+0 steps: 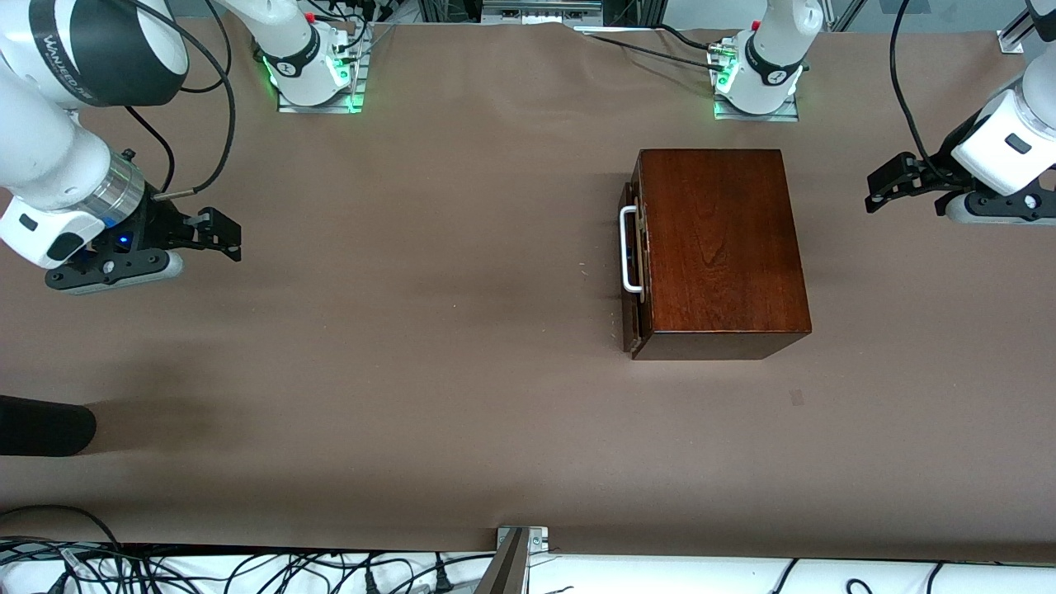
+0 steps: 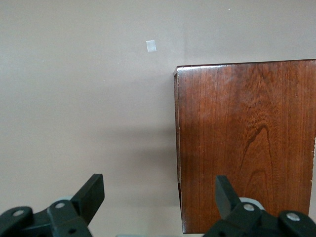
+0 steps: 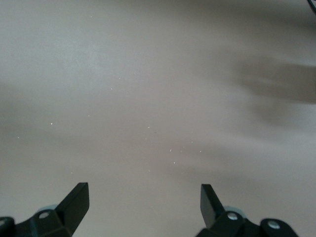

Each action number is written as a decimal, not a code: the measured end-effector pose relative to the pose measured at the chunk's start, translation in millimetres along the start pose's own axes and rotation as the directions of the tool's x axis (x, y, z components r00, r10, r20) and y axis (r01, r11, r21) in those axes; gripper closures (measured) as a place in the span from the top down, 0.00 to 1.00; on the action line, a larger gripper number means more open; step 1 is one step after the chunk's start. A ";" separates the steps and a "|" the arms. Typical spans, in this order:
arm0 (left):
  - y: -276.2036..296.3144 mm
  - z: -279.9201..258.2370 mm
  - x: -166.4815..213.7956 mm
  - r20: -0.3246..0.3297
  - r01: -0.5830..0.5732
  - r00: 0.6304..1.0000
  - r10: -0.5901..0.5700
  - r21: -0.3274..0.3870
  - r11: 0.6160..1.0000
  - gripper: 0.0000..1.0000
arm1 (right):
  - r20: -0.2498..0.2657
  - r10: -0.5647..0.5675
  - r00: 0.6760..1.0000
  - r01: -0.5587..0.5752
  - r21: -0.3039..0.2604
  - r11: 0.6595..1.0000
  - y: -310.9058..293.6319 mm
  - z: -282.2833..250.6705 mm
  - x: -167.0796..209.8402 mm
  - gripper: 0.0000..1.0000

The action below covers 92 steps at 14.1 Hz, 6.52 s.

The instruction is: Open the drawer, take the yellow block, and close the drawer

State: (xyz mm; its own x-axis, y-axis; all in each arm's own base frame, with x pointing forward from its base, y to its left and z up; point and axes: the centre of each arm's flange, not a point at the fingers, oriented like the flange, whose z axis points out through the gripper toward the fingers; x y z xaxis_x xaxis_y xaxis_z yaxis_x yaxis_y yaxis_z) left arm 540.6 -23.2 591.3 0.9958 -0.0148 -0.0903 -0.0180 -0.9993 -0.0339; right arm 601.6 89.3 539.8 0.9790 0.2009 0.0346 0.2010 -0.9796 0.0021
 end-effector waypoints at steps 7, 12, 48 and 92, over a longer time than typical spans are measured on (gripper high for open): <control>2.7 -3.3 1.9 -0.007 -0.005 1.000 0.005 0.000 1.000 1.00 | 0.001 0.000 1.000 0.000 0.000 1.000 0.0 0.1 -0.1 1.00; 4.1 -2.5 7.0 -0.002 -0.007 1.000 0.007 0.000 1.000 1.00 | 0.001 0.000 1.000 0.000 0.000 1.000 -0.1 0.1 -0.1 1.00; 383.0 236.6 -10.3 0.054 -0.067 0.997 0.059 0.177 0.982 1.00 | 0.002 -0.001 1.000 0.001 0.000 1.000 -0.8 0.2 -0.2 1.00; 473.7 301.8 -27.5 -0.127 0.062 0.991 -0.043 0.157 0.986 1.00 | 0.007 -0.010 1.000 0.010 0.000 1.000 0.5 1.5 -0.4 1.00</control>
State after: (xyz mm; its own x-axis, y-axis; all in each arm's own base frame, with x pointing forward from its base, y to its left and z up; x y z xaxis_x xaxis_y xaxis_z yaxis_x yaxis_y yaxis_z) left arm 477.6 -485.4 277.3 0.9990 0.0234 0.0381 0.0304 -0.9803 -0.1953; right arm 601.4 88.7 538.3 0.9772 0.2108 0.0274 0.2108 -0.9775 0.0020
